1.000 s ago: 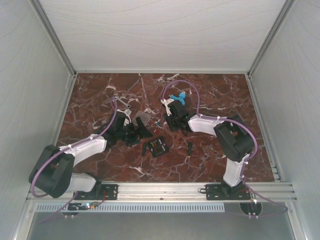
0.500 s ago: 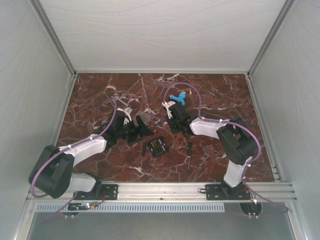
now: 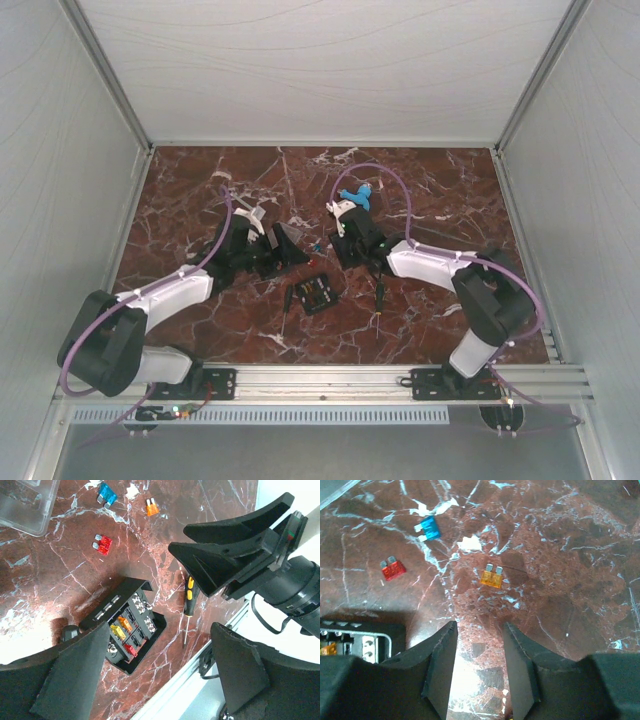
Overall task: Snap on the fuse box
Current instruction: Pick up the fuse from the center of the board.
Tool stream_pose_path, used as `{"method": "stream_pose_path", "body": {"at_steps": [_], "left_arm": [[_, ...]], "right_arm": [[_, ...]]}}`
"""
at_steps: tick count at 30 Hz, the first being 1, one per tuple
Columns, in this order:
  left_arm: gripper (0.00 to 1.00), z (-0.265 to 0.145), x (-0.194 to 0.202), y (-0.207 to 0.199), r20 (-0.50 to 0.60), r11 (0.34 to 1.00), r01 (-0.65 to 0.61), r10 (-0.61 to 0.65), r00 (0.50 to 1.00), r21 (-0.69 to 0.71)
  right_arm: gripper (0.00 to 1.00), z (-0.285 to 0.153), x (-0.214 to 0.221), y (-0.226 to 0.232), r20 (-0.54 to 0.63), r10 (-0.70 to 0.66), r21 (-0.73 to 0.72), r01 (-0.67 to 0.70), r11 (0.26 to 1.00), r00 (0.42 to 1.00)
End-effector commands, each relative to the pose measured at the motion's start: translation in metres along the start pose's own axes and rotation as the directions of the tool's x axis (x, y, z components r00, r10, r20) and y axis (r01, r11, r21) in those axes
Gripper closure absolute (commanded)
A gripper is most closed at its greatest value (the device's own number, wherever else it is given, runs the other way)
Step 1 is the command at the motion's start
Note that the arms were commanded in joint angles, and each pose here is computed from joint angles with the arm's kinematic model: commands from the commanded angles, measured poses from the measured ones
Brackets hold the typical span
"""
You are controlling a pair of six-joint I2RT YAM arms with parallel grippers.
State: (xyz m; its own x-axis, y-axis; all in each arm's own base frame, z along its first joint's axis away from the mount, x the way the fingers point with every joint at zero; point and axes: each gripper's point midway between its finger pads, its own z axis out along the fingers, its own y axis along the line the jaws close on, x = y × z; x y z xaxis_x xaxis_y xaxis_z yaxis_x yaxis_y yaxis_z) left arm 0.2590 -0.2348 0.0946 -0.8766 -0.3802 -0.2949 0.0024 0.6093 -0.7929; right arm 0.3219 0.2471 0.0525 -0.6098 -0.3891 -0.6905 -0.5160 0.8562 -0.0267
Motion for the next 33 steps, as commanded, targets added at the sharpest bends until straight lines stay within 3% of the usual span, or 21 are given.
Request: {"method": "stream_pose_path", "body": {"at_steps": [1,15,33], "left_arm": [[0.17,-0.006,-0.019,-0.024,0.06,0.998,-0.04,0.037,0.998,0.057],[0.01,-0.011,-0.019,-0.012,0.086,0.998,-0.061,0.06,0.995,0.006],[0.01,-0.006,-0.016,-0.007,0.073,0.999,-0.052,0.052,0.996,0.003]], "right_arm": [[0.59,0.01,-0.019,-0.007,0.06,0.114,0.07,-0.118,0.99,0.992],[0.58,0.045,-0.015,-0.012,0.065,0.167,0.12,-0.174,0.977,0.984],[0.72,0.058,0.009,-0.013,-0.006,0.171,0.145,-0.168,0.975,0.985]]}}
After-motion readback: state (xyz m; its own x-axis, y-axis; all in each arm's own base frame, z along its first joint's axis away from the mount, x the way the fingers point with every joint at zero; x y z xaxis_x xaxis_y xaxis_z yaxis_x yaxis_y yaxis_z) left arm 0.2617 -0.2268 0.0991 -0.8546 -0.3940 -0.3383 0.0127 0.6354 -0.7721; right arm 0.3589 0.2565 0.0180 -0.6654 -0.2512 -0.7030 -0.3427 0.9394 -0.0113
